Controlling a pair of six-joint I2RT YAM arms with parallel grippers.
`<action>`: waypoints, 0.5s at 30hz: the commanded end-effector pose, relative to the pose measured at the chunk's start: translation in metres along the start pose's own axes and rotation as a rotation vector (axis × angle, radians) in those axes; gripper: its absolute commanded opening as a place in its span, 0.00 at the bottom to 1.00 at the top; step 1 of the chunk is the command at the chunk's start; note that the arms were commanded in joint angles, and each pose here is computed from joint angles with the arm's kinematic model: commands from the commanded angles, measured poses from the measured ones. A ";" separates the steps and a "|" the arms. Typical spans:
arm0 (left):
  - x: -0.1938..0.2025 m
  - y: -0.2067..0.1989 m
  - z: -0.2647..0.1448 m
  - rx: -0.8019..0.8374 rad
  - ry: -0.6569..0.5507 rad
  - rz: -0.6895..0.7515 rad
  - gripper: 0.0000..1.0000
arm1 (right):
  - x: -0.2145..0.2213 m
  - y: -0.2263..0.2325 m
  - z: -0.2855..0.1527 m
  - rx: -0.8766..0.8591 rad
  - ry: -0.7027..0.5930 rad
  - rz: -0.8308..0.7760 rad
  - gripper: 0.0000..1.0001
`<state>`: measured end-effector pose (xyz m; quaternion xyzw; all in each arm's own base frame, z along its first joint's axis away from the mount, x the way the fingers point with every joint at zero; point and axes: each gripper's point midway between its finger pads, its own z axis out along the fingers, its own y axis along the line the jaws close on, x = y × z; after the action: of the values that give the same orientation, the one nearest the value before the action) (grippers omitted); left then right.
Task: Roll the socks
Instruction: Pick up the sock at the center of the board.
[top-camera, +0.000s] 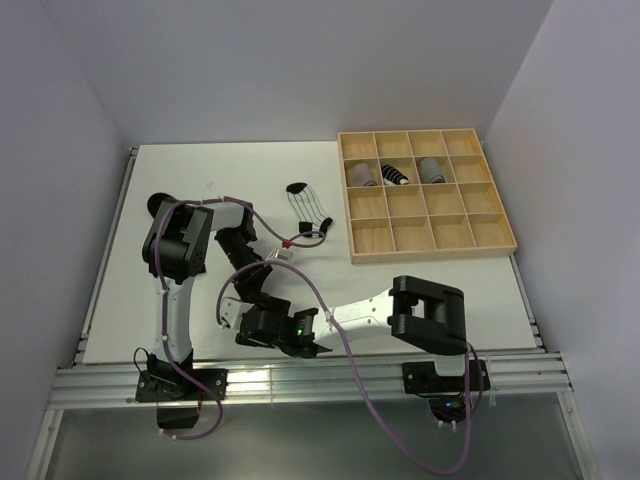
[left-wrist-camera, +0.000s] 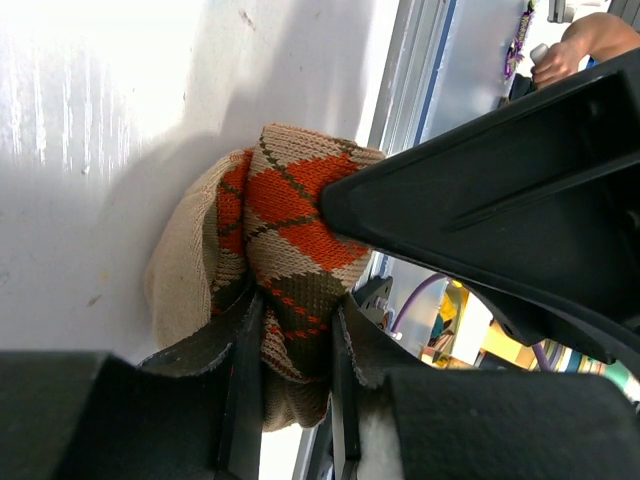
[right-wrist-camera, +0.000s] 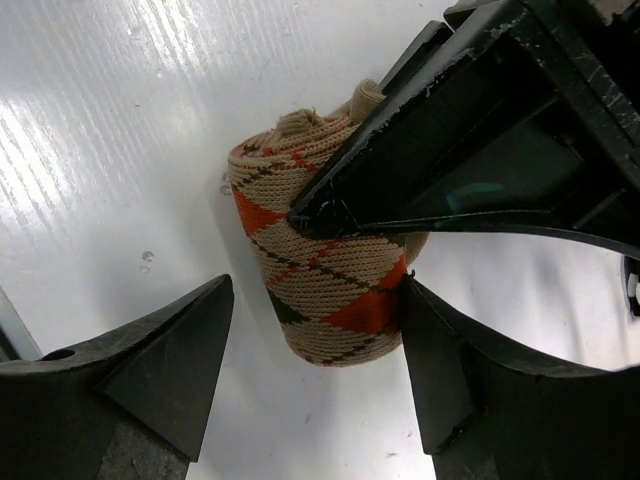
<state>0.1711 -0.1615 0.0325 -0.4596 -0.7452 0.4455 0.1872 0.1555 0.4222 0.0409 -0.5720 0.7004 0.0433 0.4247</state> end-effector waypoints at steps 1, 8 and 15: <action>0.006 0.038 -0.002 -0.100 0.058 0.092 0.01 | -0.016 -0.001 0.012 -0.006 -0.038 0.018 0.74; 0.006 0.038 -0.001 -0.097 0.059 0.088 0.12 | -0.003 -0.003 0.027 0.000 0.011 0.004 0.67; 0.000 0.036 -0.006 -0.110 0.041 0.099 0.25 | 0.004 -0.002 0.036 -0.028 0.052 -0.011 0.49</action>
<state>0.1717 -0.1558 0.0321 -0.4590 -0.7477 0.4381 0.1958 0.1717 0.4351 0.0262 -0.5780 0.7023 0.0326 0.4143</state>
